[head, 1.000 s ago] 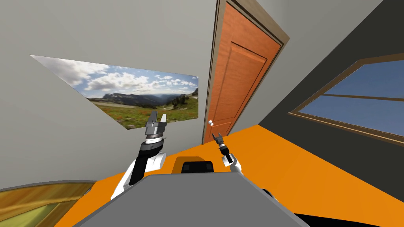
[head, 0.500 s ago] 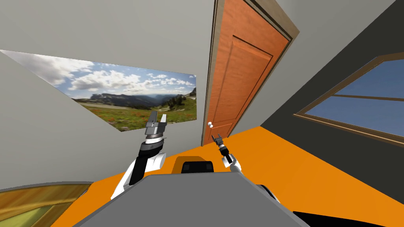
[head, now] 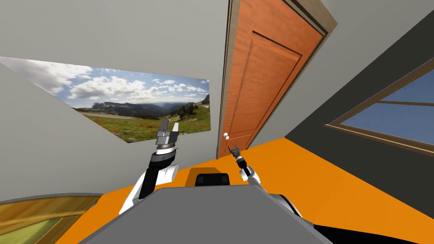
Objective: Pull the door open
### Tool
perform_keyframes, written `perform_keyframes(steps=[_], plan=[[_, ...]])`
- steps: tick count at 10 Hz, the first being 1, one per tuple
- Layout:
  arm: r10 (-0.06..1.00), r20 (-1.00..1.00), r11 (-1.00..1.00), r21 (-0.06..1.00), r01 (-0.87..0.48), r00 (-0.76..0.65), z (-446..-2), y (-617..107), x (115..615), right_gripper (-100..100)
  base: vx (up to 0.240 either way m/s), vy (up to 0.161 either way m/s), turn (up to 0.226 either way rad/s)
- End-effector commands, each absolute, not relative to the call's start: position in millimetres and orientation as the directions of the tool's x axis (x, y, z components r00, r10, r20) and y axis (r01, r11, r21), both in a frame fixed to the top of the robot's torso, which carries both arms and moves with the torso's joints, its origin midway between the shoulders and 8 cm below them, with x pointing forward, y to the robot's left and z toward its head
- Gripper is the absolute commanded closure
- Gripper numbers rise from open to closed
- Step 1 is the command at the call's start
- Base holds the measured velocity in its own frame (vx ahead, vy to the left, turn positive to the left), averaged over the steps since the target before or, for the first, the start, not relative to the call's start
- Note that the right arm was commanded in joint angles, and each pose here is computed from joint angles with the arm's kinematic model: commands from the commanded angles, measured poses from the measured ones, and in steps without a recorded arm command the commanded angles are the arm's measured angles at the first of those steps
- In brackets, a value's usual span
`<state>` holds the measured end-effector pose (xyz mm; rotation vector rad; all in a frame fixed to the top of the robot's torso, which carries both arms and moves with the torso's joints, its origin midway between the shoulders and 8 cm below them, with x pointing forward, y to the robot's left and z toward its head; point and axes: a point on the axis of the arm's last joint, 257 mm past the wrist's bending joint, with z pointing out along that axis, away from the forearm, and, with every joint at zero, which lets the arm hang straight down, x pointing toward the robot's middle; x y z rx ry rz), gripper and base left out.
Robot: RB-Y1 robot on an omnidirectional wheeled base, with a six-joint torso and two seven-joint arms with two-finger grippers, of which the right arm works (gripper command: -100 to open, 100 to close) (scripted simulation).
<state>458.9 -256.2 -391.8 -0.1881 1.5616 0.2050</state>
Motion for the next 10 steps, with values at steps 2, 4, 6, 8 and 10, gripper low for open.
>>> perform_keyframes(steps=[2, 4, 6, 8, 10], plan=[[0.012, -1.000, 0.975, 0.011, -0.224, 0.000, -393, -283, 447, -100, 0.133, 0.162, 0.087], [0.012, -1.000, 0.980, 0.012, -0.198, -0.001, -394, -309, 436, -100, 0.181, 0.136, 0.144], [0.012, -1.000, 0.983, 0.012, -0.184, 0.000, -394, -322, 431, -100, 0.162, 0.093, 0.077], [0.013, -1.000, 0.987, 0.013, -0.161, 0.001, -393, -346, 421, -100, 0.143, 0.063, 0.103], [0.014, -1.000, 0.989, 0.013, -0.145, 0.003, -392, -361, 413, -100, 0.156, 0.043, 0.042]])
